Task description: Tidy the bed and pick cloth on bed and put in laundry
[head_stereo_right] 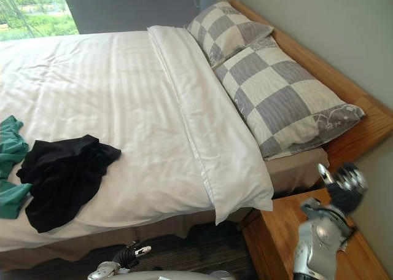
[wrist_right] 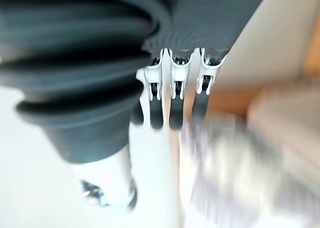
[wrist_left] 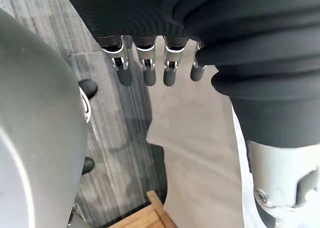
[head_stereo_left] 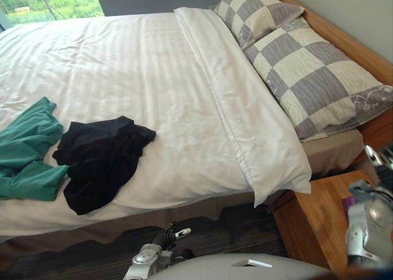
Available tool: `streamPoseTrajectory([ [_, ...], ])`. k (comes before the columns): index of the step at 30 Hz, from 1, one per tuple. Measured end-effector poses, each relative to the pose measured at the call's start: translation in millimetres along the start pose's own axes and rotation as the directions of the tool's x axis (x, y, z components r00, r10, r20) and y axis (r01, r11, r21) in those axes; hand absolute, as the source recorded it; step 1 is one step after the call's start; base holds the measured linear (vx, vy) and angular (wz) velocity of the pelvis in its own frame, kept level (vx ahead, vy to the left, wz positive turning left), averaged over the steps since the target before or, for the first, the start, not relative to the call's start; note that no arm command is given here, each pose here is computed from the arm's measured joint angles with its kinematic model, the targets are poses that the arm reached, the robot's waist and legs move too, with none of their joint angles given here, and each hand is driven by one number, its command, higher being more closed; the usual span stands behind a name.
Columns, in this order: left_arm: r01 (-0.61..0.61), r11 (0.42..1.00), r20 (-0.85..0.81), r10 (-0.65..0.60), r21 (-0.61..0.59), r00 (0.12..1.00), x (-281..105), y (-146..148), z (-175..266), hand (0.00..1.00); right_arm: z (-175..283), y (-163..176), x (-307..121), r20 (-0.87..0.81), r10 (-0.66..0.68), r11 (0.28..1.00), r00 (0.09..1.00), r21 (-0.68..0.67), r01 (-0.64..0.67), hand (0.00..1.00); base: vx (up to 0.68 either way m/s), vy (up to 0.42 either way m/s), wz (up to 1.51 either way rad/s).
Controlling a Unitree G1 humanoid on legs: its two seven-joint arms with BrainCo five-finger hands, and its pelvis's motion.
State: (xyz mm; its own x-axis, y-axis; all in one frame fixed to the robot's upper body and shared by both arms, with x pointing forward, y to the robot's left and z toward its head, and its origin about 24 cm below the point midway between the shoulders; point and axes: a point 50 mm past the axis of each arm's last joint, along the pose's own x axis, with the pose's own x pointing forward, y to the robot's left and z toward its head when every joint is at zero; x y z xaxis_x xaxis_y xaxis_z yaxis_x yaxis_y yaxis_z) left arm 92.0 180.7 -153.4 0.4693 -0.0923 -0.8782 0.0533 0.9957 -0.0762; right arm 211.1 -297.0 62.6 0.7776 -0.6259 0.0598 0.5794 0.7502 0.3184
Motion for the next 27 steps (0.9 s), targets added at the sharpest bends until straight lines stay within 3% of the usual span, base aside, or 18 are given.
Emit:
streamPoseTrajectory([
  [2,0.012,1.000,-0.010,-0.012,0.026,1.000,1,-2,0,0.00,4,33,9,0.007,0.139,0.973,0.990,0.184,-0.138,1.00,-0.05,-0.054,0.30],
  [6,0.023,0.997,0.016,-0.024,0.069,1.000,6,-2,19,0.00,34,92,31,0.135,0.294,0.872,0.946,0.367,-0.324,1.00,-0.11,-0.046,0.23],
  [11,0.020,0.999,0.073,-0.023,0.042,0.997,11,-4,41,0.00,98,134,60,0.330,0.343,0.781,0.880,0.420,-0.462,1.00,-0.20,-0.020,0.23],
  [17,-0.005,0.999,0.186,-0.001,0.032,0.983,13,0,75,0.00,132,164,59,0.416,0.354,0.727,0.838,0.441,-0.526,1.00,-0.09,0.005,0.01],
  [27,-0.029,1.000,0.363,0.028,-0.003,0.931,16,-18,128,0.00,99,189,51,0.332,0.345,0.646,0.878,0.595,-0.478,1.00,0.00,-0.013,-0.03],
])
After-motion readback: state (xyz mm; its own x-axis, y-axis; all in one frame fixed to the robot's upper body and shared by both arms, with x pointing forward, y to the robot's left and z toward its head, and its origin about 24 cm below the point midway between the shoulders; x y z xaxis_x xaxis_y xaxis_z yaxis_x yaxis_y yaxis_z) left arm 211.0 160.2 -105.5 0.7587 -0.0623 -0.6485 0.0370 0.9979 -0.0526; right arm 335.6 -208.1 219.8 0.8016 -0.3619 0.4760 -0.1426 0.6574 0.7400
